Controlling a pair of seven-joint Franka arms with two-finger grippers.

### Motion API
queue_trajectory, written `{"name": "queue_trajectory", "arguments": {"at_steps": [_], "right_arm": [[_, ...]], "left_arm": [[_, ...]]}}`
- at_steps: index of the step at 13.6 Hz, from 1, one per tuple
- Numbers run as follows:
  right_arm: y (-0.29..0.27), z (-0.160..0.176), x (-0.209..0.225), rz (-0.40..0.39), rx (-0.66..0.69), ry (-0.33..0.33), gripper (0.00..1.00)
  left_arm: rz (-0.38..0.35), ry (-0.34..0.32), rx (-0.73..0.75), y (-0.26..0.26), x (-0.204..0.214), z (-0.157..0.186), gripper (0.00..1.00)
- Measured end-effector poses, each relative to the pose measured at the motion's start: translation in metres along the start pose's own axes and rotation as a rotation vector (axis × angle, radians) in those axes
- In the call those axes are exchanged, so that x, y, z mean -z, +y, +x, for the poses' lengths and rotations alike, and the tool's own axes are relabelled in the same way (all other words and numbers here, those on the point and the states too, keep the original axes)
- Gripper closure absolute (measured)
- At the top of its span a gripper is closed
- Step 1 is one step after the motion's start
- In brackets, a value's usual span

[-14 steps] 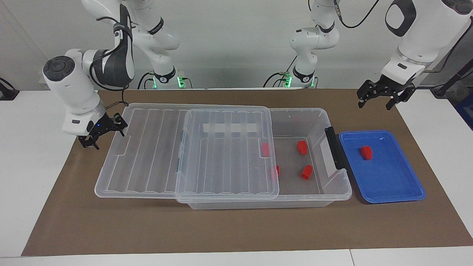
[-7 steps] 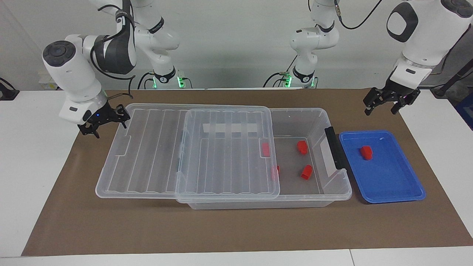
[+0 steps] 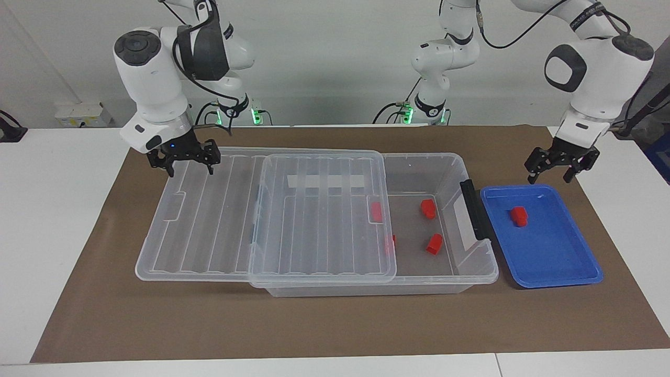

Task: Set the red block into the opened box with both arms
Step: 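Withdraw the right gripper while the left gripper reaches the red block, then grasp the red block in the blue tray with the left gripper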

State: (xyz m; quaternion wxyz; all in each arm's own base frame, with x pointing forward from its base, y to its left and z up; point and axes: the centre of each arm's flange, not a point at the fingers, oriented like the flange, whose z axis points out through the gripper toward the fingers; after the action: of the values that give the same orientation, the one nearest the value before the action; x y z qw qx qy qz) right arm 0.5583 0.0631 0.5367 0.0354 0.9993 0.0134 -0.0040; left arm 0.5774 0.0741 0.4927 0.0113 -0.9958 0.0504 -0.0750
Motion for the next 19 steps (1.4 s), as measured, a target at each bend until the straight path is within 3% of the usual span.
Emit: {"name": "queue_trajectory", "arguments": {"at_steps": [4, 6, 12, 15, 19], "right_arm": [[-0.015, -0.006, 0.033, 0.029, -0.126, 0.058, 0.01], [-0.008, -0.007, 0.060, 0.061, -0.157, 0.086, 0.00], [0.034, -0.014, 0.103, 0.060, -0.228, 0.074, 0.00], [0.042, -0.017, 0.103, 0.056, -0.242, 0.048, 0.00], [0.048, -0.019, 0.093, 0.051, -0.252, 0.016, 0.00]], "left_arm": [[-0.007, -0.036, -0.008, -0.005, -0.069, 0.008, 0.00], [0.024, -0.044, -0.058, -0.009, -0.096, 0.009, 0.00], [0.030, -0.068, -0.085, -0.026, -0.151, -0.011, 0.00], [0.029, -0.068, -0.068, -0.035, -0.173, -0.031, 0.00], [0.029, -0.067, -0.036, -0.033, -0.175, -0.033, 0.00]]}}
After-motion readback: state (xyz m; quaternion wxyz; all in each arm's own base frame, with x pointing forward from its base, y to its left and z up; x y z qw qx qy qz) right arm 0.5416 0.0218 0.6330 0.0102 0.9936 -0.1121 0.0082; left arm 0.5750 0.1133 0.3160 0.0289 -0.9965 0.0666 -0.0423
